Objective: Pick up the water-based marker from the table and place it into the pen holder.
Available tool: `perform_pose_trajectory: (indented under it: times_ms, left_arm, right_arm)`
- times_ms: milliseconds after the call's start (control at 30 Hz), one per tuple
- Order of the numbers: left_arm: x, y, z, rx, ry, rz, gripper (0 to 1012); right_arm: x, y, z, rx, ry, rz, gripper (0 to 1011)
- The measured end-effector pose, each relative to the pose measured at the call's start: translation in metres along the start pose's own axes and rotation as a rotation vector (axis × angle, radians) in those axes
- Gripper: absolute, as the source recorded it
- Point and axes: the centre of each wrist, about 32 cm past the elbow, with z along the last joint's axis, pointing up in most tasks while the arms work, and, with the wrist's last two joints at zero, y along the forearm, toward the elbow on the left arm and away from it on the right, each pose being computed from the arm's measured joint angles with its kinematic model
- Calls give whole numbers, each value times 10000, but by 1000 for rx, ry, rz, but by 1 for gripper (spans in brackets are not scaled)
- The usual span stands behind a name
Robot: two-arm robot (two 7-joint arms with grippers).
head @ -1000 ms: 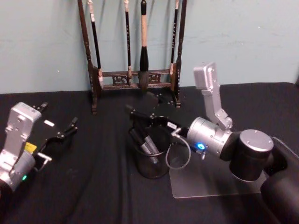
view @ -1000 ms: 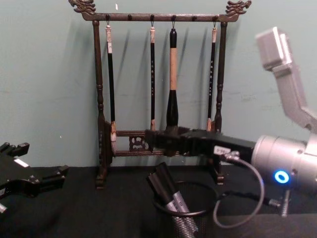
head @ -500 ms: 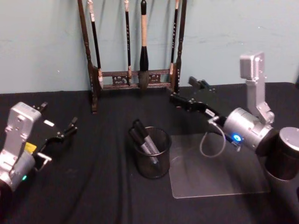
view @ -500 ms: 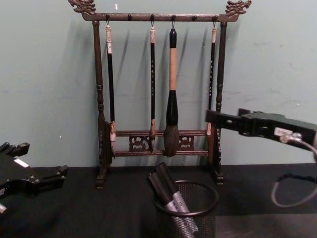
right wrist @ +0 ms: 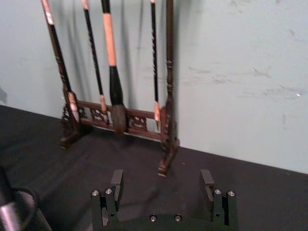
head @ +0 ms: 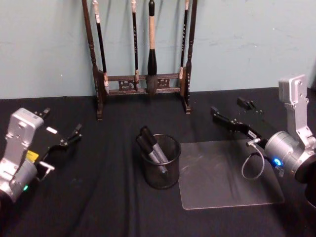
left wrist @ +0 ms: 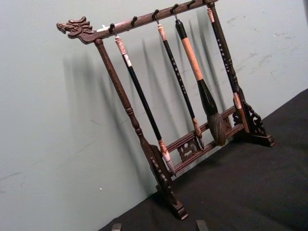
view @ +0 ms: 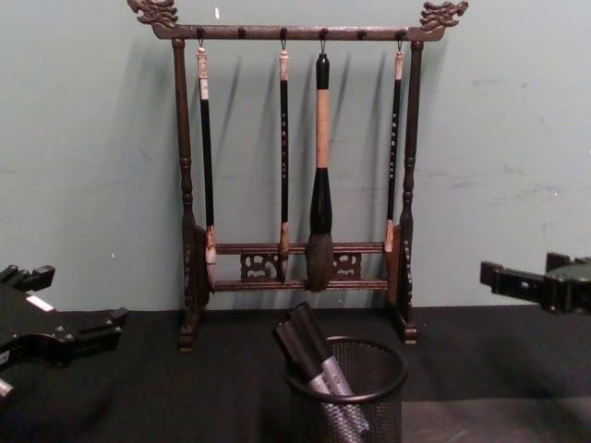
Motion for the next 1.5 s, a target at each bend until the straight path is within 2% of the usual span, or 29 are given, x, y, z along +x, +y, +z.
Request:
perform_pose_trajectory:
  times_ms: [267,600,1500]
  left_arm:
    - [0,0,0,0,0,0,1001]
    - [0,0,0,0,0,0,1001]
    - [0,0,0,0,0,0,1001]
  right_arm:
    - [2,-22,-168,-49,-32,-46,1002]
    - [-20,12,-264,-86,-24,-51,1002]
    - [-18,11,-253,-84,-27,-48,1002]
